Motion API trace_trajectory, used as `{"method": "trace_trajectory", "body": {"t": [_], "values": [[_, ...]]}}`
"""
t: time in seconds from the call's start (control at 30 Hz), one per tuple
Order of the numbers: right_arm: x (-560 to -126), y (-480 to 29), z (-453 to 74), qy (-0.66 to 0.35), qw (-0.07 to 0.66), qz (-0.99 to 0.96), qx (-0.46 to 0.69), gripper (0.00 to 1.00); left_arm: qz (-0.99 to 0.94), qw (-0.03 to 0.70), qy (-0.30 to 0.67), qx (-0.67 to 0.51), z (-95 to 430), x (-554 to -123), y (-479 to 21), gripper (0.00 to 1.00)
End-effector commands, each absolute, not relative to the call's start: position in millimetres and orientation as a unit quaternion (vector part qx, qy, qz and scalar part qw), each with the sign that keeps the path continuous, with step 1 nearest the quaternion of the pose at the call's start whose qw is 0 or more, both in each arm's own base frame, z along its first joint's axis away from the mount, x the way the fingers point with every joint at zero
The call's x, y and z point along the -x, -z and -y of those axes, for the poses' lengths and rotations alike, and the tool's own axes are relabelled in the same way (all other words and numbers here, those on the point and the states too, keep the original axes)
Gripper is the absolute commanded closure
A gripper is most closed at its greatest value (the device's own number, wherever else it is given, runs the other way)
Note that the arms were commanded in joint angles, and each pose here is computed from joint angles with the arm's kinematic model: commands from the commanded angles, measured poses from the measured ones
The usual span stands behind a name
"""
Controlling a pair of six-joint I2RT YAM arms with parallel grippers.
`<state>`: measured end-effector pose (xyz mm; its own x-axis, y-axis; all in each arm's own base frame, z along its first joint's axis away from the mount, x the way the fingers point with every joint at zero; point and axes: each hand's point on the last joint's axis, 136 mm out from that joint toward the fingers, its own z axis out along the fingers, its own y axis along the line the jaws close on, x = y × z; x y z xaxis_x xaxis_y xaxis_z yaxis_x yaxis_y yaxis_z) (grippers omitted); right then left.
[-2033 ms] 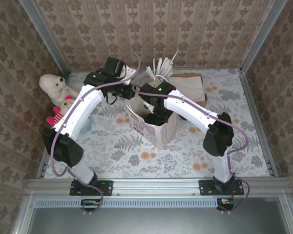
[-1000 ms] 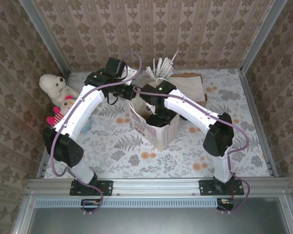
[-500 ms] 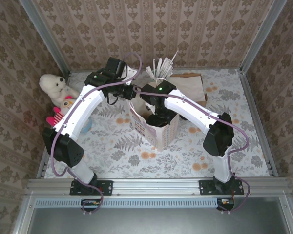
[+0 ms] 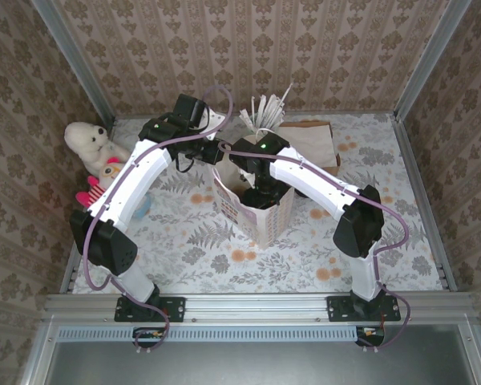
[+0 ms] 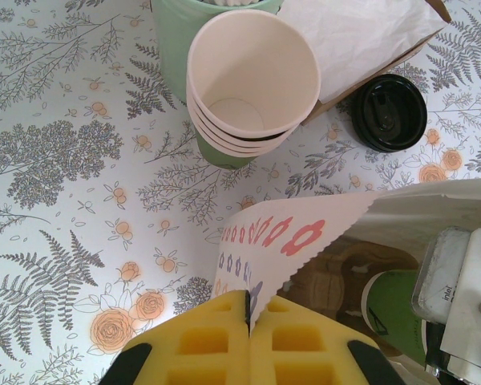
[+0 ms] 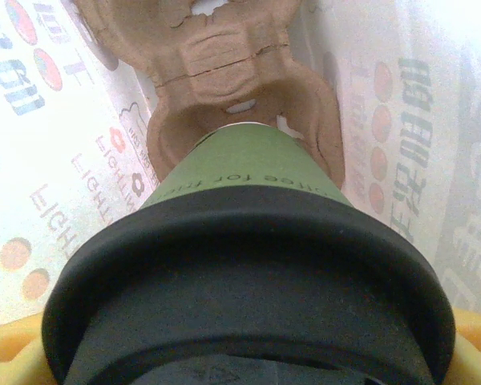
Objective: Pack the takeout coffee
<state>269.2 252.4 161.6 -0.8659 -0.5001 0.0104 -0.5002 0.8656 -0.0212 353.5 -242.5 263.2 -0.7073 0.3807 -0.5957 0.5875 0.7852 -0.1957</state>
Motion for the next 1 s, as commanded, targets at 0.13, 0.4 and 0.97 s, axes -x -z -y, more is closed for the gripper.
{"method": "trace_trajectory", "body": {"t": [0.13,0.4,0.97], "values": [[-274.6,-160.1,-254.0,-0.011,0.0,0.967,-0.253,0.6,-0.905,0.27,0.194,-0.268,245.6,-353.7,-262.9,1.0],[-278.2,-161.7,-255.9,-0.005,-0.017,0.968,-0.251,0.61,-0.905,0.27,0.193,-0.267,245.0,-352.9,-263.0,1.0],[-277.4,-153.9,-253.3,-0.007,-0.018,0.969,-0.247,0.61,-0.905,0.268,0.195,-0.267,245.3,-351.3,-261.4,1.0]]}}
